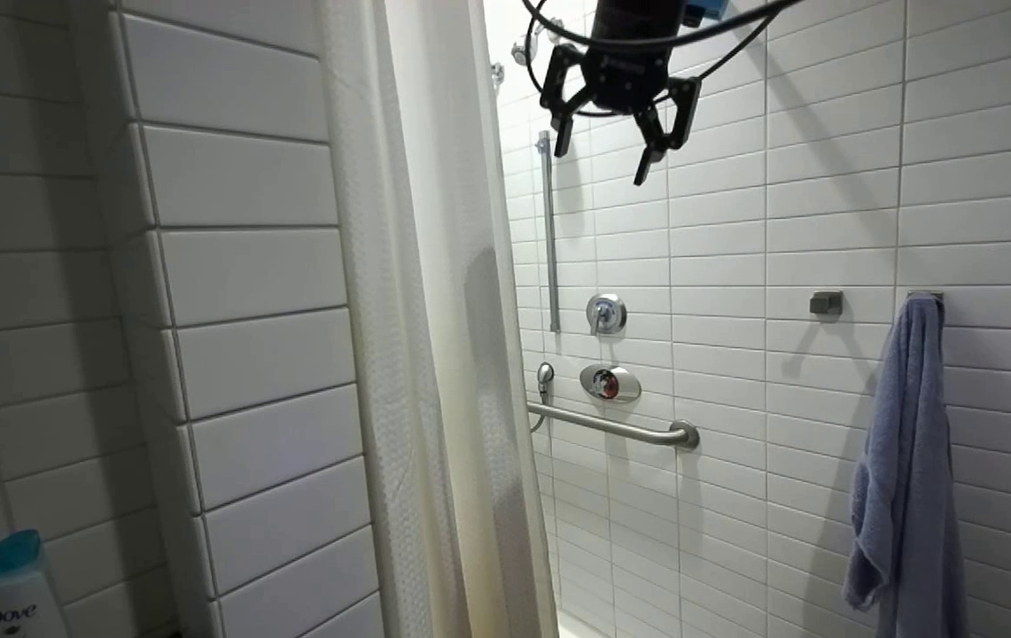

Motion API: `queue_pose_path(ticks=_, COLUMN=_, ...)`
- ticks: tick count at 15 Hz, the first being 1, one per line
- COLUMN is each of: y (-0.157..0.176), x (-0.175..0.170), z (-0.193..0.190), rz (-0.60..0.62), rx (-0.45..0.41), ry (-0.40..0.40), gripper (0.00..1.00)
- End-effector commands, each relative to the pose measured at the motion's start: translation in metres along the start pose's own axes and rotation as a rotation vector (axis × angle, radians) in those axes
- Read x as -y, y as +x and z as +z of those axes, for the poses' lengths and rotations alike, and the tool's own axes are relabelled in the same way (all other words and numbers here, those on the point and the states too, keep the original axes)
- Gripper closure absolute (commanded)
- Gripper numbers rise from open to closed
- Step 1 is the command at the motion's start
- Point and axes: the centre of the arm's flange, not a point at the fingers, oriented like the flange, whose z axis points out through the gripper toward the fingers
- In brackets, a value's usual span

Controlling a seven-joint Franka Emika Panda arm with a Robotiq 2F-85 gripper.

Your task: Close the curtain railing

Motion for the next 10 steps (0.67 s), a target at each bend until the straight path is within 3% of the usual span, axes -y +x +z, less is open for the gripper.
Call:
queue_pose_path(ticks=1, y=0.000, x=0.000, z=0.001, rz=0.000, rx=0.000, ry=0.001, gripper=0.00)
queue_pose_path(ticks=7, y=-0.004, x=-0.001, z=0.005, rz=-0.013, rx=0.002, ry=0.011, gripper=0.00)
queue_pose_path(ticks=10, y=-0.012, x=-0.014, z=-0.007, rz=-0.116, rx=0.047, ry=-0.052, gripper=0.00)
